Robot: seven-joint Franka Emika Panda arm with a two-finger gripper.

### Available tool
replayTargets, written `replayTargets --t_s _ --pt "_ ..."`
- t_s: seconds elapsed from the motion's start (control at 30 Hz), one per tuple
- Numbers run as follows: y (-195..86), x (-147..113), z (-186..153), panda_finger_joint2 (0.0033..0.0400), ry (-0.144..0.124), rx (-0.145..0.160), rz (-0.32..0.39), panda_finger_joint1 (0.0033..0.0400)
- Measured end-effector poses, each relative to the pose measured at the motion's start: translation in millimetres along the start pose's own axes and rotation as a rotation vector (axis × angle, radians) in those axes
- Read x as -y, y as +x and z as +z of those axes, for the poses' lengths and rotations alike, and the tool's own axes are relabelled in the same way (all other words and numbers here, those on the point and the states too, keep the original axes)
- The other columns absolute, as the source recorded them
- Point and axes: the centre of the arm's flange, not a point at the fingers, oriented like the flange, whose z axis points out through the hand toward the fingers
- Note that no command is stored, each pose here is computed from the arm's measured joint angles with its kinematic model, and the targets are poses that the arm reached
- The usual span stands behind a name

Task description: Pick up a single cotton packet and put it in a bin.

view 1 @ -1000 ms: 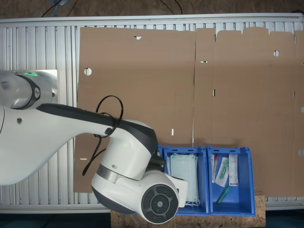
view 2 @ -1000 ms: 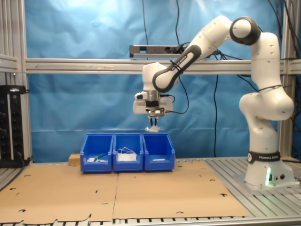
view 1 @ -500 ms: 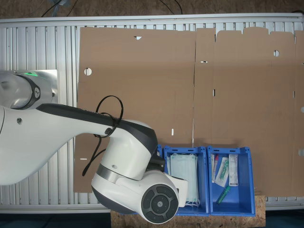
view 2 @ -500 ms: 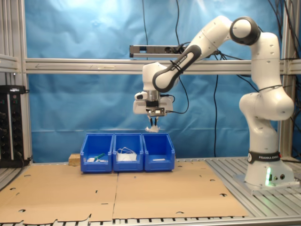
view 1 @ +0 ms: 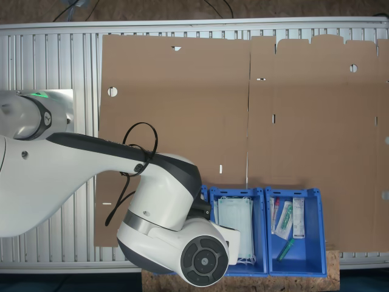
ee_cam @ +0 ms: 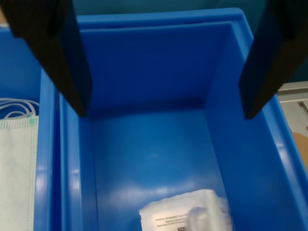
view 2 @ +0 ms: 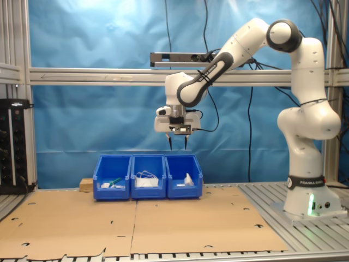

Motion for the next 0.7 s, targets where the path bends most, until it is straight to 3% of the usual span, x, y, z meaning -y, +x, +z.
replayTargets --t_s 0.03,0.07,0.23,0.27,0.5,0.53,0.7 --pt "0.0 0.0 0.0 0.0212 0.000 0.000 0.000 0.0212" --pt "0.0 0.0 0.0 0.0291 0.000 0.000 0.000 0.0291" --pt "0.0 0.0 0.0 0.0291 0.000 0.000 -0.001 0.0291" --pt "0.0 0.0 0.0 0.0373 0.000 0.000 -0.001 0.0373" --pt "0.0 0.0 0.0 0.0373 0.000 0.000 -0.001 0.0373" --pt "0.0 0.0 0.0 0.0398 0.000 0.000 -0.001 0.0398" --pt "0.0 0.0 0.0 0.0399 0.000 0.000 -0.002 0.0399"
